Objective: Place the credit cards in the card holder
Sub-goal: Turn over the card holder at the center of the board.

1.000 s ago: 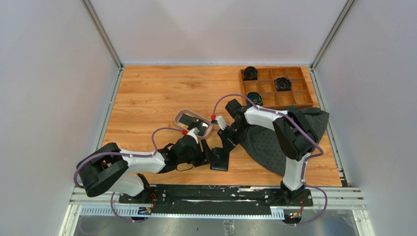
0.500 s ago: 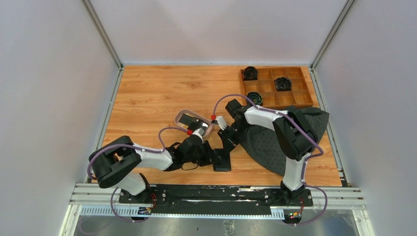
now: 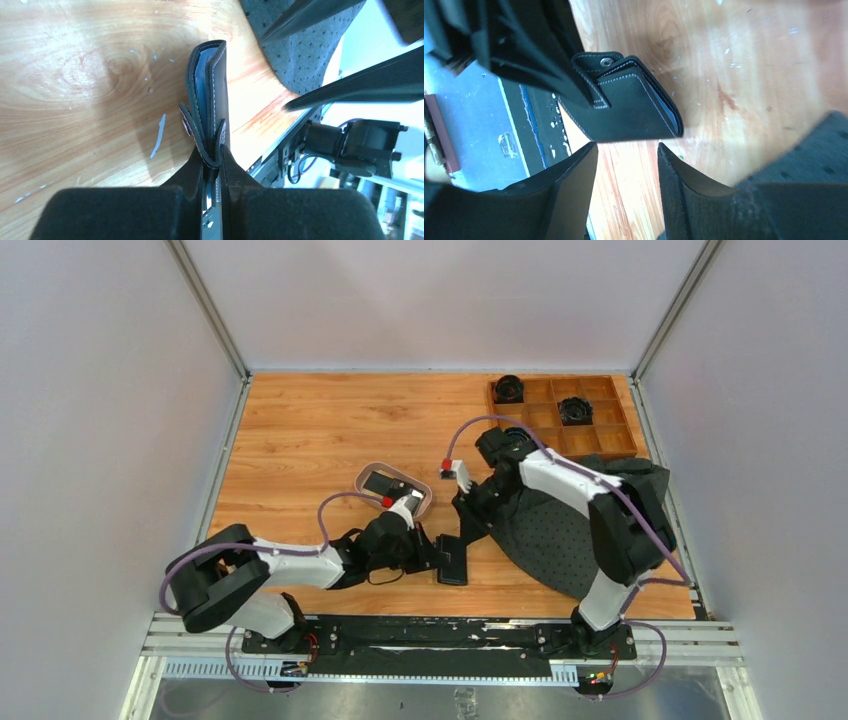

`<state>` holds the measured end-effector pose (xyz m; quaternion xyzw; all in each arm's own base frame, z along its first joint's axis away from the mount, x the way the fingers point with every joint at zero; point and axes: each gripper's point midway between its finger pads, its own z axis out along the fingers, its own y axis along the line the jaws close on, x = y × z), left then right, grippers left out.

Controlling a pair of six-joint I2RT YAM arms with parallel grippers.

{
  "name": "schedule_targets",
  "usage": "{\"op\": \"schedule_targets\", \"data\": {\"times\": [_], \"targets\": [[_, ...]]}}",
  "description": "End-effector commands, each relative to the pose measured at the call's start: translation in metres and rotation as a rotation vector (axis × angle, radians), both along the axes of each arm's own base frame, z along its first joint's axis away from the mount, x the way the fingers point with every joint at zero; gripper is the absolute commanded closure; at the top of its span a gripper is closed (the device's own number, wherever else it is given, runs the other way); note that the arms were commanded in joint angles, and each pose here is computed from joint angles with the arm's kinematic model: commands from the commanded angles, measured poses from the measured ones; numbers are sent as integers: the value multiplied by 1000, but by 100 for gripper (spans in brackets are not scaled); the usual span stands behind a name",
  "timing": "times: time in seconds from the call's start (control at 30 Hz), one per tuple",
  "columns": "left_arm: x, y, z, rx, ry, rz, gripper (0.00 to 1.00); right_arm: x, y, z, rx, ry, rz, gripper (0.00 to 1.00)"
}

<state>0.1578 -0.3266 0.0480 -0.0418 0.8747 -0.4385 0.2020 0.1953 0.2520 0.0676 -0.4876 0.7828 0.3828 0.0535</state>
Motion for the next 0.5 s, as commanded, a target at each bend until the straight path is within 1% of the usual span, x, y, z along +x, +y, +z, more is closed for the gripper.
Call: {"op": "schedule_targets", "data": {"times": [0.0,0.07,0.13,0.17,0.2,0.3,0.47], "targets": [[0,17,14,90,-136,-50,100,6,-15,55,162,-135,11,48],[4,26,27,171,-198,-67,100,12,-22,72,209,-183,-18,47],[12,49,36,345,-258,-62,100,18,-31,85,239,-222,-52,47],[9,66,34,457,-253,-86,100,21,-35,91,251,-241,-69,47],[8,74,37,528,-258,-103,100,24,-40,95,260,-253,-89,48],[1,85,49,707,-258,-178,100,31,-49,101,275,-272,-128,48],[-3,83,64,989,-314,-249,100,40,-61,106,282,-288,-183,48]]}}
